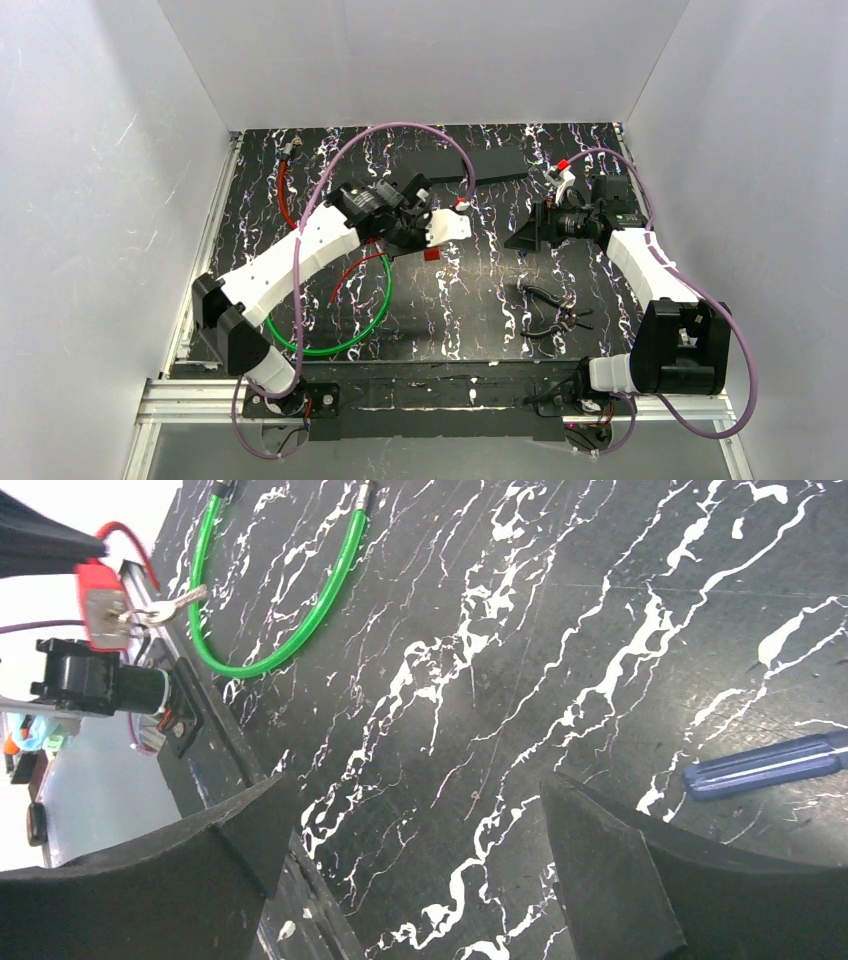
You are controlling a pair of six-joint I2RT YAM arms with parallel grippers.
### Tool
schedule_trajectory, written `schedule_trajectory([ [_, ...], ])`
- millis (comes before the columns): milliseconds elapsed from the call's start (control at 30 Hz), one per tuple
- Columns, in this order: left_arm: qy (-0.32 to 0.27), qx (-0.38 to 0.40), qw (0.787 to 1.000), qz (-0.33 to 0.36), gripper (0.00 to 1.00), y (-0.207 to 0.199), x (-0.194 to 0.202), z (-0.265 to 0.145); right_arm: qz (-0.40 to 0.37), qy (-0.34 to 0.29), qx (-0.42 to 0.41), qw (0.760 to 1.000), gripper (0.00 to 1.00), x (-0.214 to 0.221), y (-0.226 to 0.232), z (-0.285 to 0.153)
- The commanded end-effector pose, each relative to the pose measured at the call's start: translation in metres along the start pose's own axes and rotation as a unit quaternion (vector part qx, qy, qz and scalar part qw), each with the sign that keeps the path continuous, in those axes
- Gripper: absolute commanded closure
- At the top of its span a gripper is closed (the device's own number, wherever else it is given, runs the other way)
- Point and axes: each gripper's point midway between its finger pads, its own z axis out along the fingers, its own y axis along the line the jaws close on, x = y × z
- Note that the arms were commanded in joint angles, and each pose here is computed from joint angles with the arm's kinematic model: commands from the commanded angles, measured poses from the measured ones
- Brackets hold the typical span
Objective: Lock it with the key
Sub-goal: Pick up the lock from the center of the board.
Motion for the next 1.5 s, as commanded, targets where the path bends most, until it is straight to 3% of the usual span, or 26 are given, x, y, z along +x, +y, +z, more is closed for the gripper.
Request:
schedule_trajectory([
  [0,0.013,0.0,0.999,0.047,1.0,0.006,-0.007,0.006,-0.008,-0.018,-0.027,0.999,0.0,-0.007,0.01,-0.001],
  [400,-0.03,-0.001,0.994,0.104,1.0,-0.016,0.008,0.023,-0.006,0.007,-0.047,0.999,0.0,-0.01,0.028,-0.01],
  [867,-0.032,-0.027,0.984,0.172,1.0,-0.033,0.021,0.023,-0.023,0.106,-0.137,0.985,0.0,0.006,0.074,0.029],
  [1067,-0.045,-0.036,0.981,0.185,1.0,-0.037,0.018,0.008,-0.024,0.101,-0.182,0.978,0.0,0.005,0.096,0.033],
  [1300,-0.084,-0.03,0.974,0.21,1.0,-0.049,-0.003,-0.007,-0.03,0.043,-0.202,0.978,0.0,-0.002,0.123,0.034],
  [1467,-0.075,-0.024,0.963,0.258,1.0,-0.066,-0.017,-0.003,-0.033,0.066,-0.236,0.969,0.03,0.011,0.143,0.045],
])
